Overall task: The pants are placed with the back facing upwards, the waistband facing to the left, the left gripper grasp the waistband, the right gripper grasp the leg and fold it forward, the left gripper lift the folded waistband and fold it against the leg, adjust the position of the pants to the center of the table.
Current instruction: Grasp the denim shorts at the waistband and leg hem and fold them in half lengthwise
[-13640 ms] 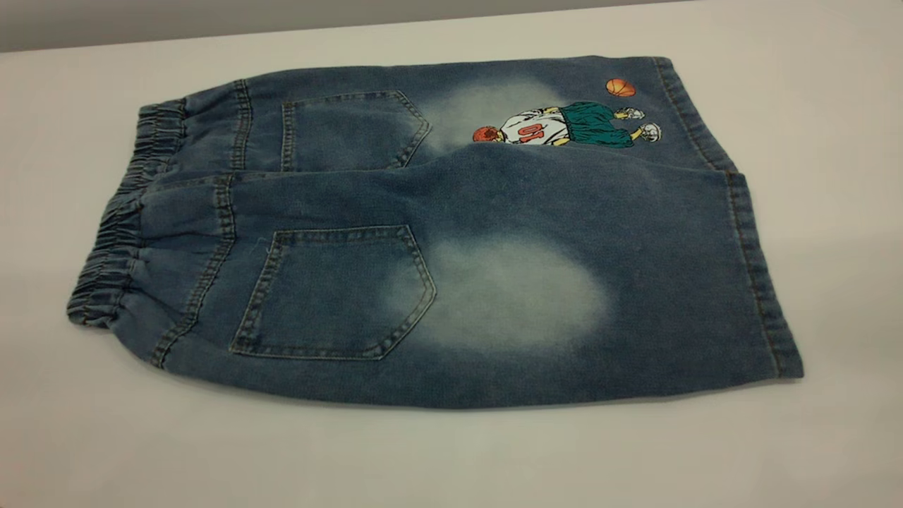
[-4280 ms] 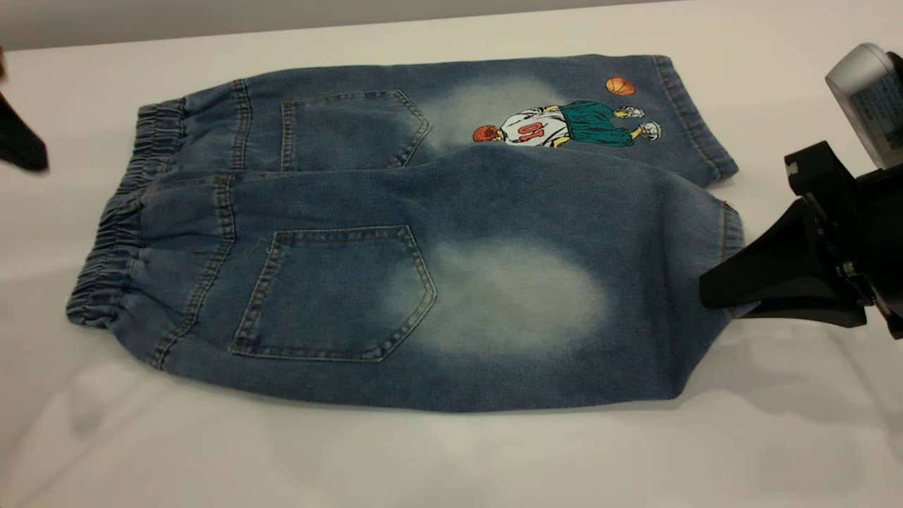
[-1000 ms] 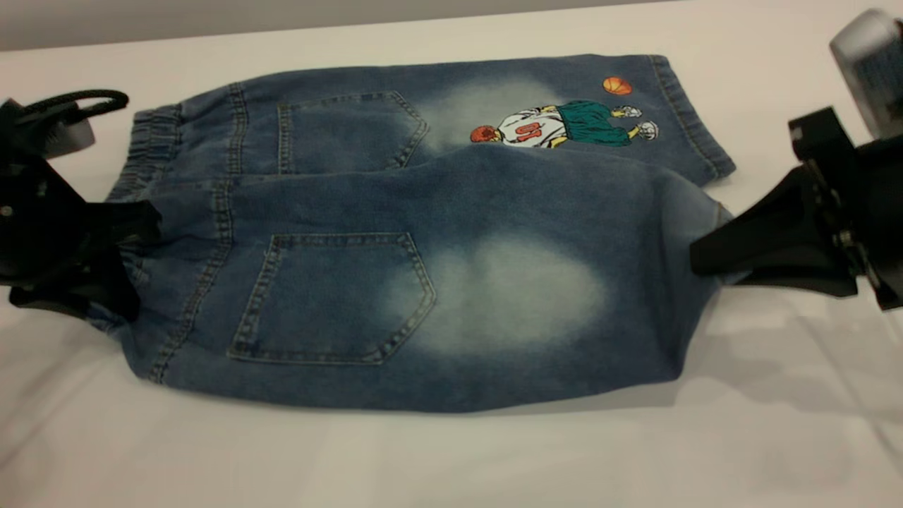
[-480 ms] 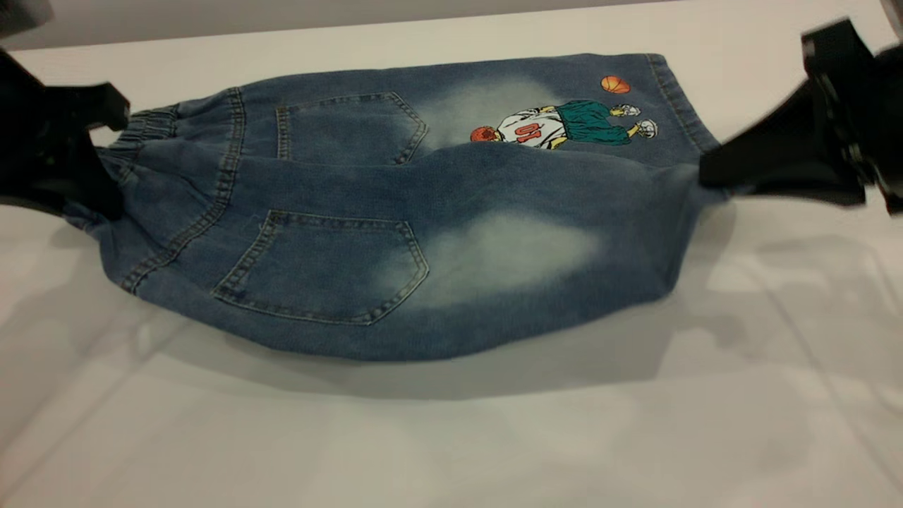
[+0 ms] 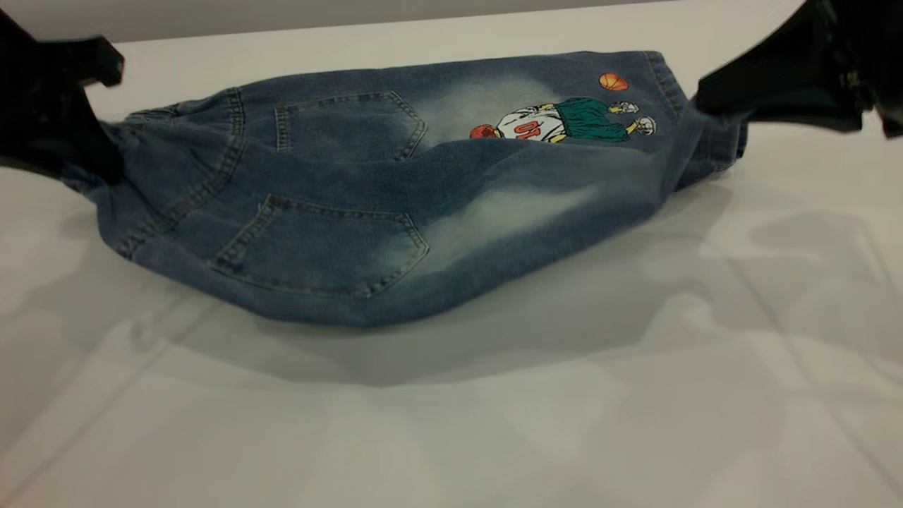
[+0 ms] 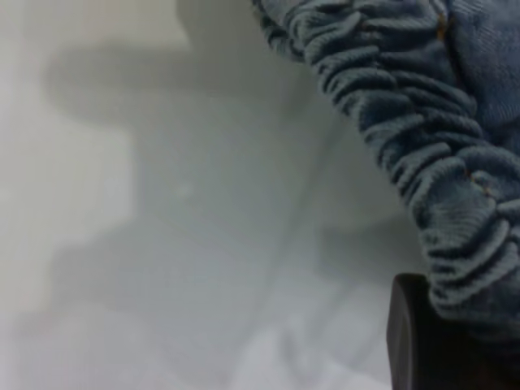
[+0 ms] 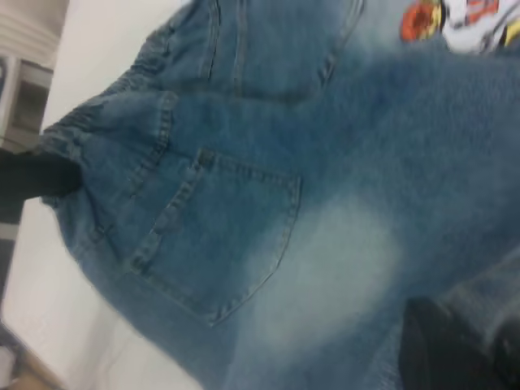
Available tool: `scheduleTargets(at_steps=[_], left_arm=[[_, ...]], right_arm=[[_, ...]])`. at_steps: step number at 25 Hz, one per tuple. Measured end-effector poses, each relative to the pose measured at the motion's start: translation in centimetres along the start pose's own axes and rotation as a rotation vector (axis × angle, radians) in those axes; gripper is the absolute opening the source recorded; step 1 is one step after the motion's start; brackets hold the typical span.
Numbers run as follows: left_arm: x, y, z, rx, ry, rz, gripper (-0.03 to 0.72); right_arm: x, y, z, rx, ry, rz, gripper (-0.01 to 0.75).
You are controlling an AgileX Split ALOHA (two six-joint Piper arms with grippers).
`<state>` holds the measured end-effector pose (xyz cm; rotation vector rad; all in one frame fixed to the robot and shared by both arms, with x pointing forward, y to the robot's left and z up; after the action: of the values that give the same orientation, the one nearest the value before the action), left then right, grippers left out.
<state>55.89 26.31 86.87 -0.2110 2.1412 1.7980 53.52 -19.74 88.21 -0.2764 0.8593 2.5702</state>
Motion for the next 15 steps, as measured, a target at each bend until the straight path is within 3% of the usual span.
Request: scheduleTargets(at_steps=[6,15], left_arm=[[-0.3,2.4,-0.7,0.016,-0.018,-0.032,0.148],[1.0,4.6,-1.4,0.029,-0.022,-0.048,0.148]], right_arm=[[-0.6,2.1,1.3,0.079,0.152,-0.036,0.017],[1.4,4.8,2.7,0.111,0.178,-0.091,0.017]])
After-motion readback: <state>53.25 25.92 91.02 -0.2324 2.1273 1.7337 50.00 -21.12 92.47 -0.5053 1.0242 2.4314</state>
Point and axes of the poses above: a point on each arm's last joint axis where the gripper is mounted, y pointing back along that axis away from the gripper, z along the wrist's bending axis when the last joint is at zero, x = y × z, the point moved 6 cm from there along -y, pointing out along that axis toward the gripper, and after that the axes turned 13 degrees about -y, right-handed, at the moved point
